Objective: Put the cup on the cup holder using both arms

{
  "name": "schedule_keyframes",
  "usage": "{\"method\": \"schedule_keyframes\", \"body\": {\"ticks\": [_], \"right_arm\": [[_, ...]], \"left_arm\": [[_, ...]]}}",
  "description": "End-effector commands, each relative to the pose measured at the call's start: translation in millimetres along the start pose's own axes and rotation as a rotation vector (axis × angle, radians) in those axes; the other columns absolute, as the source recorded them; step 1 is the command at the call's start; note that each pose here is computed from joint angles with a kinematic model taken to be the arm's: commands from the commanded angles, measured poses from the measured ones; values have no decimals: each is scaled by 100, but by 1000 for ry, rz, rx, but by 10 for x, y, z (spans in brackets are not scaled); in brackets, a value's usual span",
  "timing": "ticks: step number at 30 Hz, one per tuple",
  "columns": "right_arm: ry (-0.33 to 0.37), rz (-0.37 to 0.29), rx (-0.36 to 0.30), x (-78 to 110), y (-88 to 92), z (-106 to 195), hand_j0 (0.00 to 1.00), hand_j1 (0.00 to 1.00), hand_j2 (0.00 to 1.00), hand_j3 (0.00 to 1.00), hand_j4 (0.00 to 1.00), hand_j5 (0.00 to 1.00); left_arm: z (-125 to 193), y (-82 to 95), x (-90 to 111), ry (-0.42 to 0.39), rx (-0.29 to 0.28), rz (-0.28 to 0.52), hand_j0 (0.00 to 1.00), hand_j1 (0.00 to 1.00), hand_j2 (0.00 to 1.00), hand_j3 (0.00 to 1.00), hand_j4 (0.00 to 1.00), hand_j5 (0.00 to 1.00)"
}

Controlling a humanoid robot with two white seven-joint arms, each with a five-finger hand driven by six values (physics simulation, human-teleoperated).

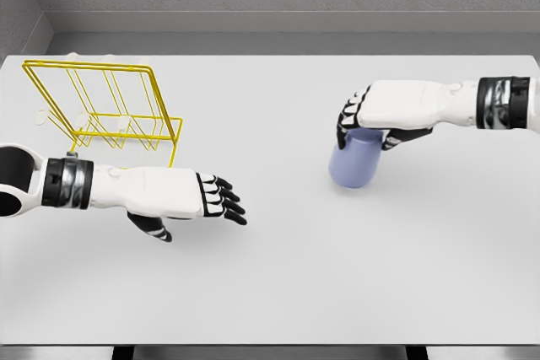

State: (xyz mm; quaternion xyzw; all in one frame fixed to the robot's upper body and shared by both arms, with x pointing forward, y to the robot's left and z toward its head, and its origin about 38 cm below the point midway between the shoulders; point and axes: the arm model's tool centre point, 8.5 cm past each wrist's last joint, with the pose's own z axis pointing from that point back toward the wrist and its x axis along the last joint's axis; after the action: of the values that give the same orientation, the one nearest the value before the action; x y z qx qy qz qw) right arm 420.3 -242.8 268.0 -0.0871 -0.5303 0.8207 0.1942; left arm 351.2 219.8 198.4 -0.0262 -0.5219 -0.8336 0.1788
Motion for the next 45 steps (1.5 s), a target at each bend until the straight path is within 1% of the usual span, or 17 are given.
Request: {"method": "schedule_keyframes", "body": {"ticks": [1,2,3,6,7,9,10,11,13,16,20,25,34,41,42,43,45], "right_arm": [[-15,2,-8,45,-26,-28,56,56,56,56,56,56],[-21,5,-9,61,-33,-39,56,56,56,56,56,56],[-24,8,-11,71,-45,-46,56,56,56,56,56,56],[-45,13,-18,117,-71,-114,56,56,56,56,56,56],[-51,14,-20,127,-78,-136,56,56,56,56,56,56],[-65,16,-25,155,-96,-188,56,56,56,56,56,56],[-73,18,-28,173,-107,-217,56,56,56,56,56,56],[-84,20,-30,197,-115,-249,56,56,56,56,56,56],[-99,19,-29,228,-108,-308,56,56,56,56,56,56],[-123,22,-35,276,-132,-397,56,56,56,56,56,56],[-145,25,-44,326,-165,-487,56,56,56,56,56,56],[-164,27,-47,365,-179,-549,56,56,56,56,56,56],[-207,26,-43,467,-172,-710,56,56,56,56,56,56],[-224,33,-52,511,-220,-775,56,56,56,56,56,56],[-224,33,-52,511,-220,-775,57,57,57,57,57,57],[-224,33,-52,511,-220,-775,63,63,63,63,63,63],[-220,31,-54,507,-221,-776,96,96,96,96,96,96]], "left_arm": [[-2,7,0,-1,5,5,100,100,100,100,100,100],[-2,7,0,-1,5,5,100,100,100,100,100,100],[-54,54,15,-15,19,-1,100,100,100,100,100,100],[-74,2,26,-18,14,8,100,100,100,100,100,100],[-79,16,27,-20,18,7,100,100,100,100,100,100],[-55,-13,21,-14,11,11,100,100,100,100,100,100],[-57,0,20,-14,12,8,100,100,100,100,100,100],[-23,52,2,-4,21,-3,100,100,100,100,100,100],[-26,41,4,-5,20,0,100,100,100,100,100,100],[64,161,-33,16,55,-14,100,100,100,100,100,100],[41,186,-28,12,62,-19,100,100,100,100,100,100],[37,148,-27,13,53,-16,100,100,100,100,100,100],[48,177,-40,17,58,-20,100,100,100,100,100,100],[65,126,-54,26,47,-12,100,100,100,100,100,100],[96,125,-68,34,43,-12,100,100,100,100,100,100],[163,96,-85,50,31,-8,100,100,100,100,100,100],[233,75,-101,65,19,-4,100,100,100,100,100,100]]}}
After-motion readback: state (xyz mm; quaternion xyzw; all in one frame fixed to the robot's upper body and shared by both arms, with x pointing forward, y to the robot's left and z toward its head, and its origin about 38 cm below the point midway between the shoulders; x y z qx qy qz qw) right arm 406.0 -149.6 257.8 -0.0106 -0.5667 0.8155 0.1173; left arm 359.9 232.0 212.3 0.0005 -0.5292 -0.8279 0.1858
